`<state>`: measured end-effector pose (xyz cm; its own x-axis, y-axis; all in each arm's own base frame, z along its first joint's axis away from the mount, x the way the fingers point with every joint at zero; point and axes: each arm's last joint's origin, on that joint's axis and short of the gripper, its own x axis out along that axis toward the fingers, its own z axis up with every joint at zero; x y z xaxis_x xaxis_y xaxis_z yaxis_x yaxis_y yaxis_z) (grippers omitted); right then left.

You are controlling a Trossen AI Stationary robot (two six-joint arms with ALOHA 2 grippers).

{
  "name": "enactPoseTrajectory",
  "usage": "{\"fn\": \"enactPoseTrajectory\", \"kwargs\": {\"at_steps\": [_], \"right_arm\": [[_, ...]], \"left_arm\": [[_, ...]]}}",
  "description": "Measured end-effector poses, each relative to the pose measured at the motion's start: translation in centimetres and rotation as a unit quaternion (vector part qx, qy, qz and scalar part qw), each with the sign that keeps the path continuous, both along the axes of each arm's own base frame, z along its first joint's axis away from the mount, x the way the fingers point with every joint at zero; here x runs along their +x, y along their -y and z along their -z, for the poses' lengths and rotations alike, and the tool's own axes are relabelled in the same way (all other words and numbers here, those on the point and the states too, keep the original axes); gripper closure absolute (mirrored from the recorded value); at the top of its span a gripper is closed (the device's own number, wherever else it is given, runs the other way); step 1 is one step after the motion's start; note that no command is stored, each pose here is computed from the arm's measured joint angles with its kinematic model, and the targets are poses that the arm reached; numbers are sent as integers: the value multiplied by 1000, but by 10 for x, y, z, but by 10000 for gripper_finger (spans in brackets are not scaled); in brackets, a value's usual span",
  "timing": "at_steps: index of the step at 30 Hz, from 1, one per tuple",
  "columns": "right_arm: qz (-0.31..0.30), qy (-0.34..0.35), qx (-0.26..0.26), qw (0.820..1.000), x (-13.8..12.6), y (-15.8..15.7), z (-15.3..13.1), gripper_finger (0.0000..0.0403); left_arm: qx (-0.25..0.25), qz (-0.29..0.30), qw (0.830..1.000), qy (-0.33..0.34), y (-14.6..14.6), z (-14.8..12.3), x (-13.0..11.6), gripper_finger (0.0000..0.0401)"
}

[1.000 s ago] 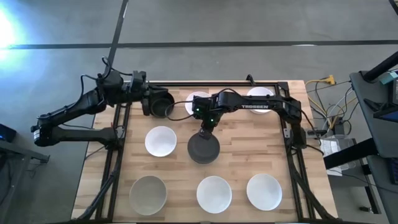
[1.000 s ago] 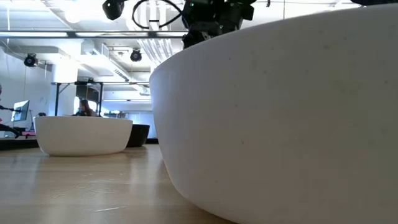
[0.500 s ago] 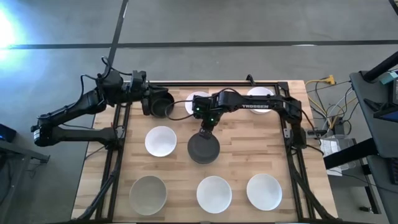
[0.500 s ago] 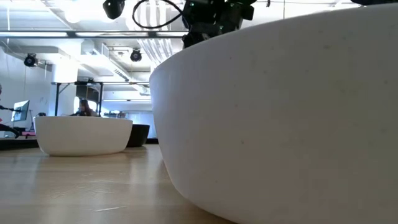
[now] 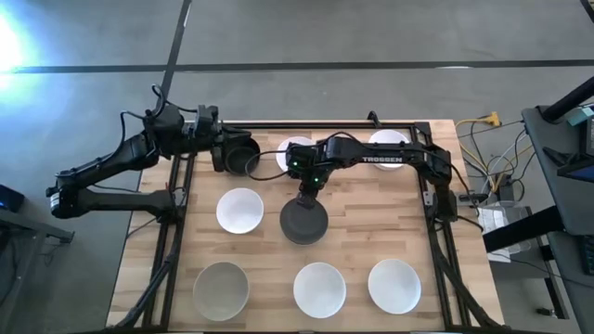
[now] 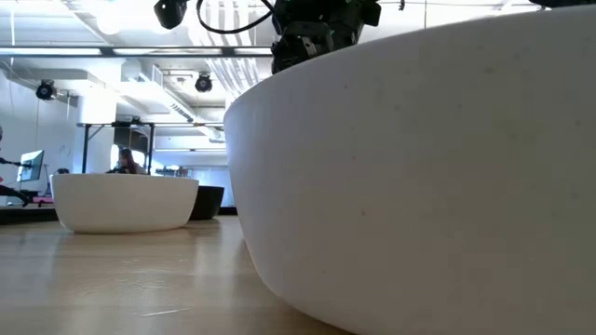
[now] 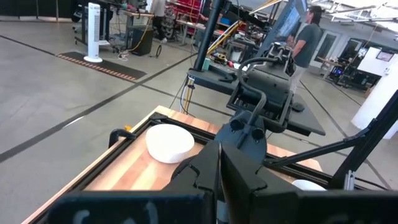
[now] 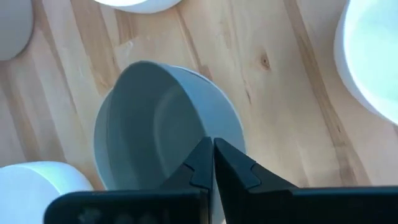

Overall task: Nest bowls inside each other
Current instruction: Stack the dark grey bowl on top of the gray bowl

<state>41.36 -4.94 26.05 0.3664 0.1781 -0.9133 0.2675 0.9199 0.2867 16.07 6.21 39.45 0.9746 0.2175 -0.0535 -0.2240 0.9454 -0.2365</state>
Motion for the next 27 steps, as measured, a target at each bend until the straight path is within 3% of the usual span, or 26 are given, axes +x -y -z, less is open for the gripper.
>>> {"fn": "enactPoseTrajectory", "kwargs": {"at_steps": [19, 27], "right_arm": [[0, -61, -8, 998, 7, 0, 39, 394], [7, -6, -22, 1000, -2, 0, -2, 394]], "left_arm": [[-2, 0, 1000, -5, -1, 1, 2, 401], [-2, 0, 1000, -4, -1, 1, 2, 401]]}}
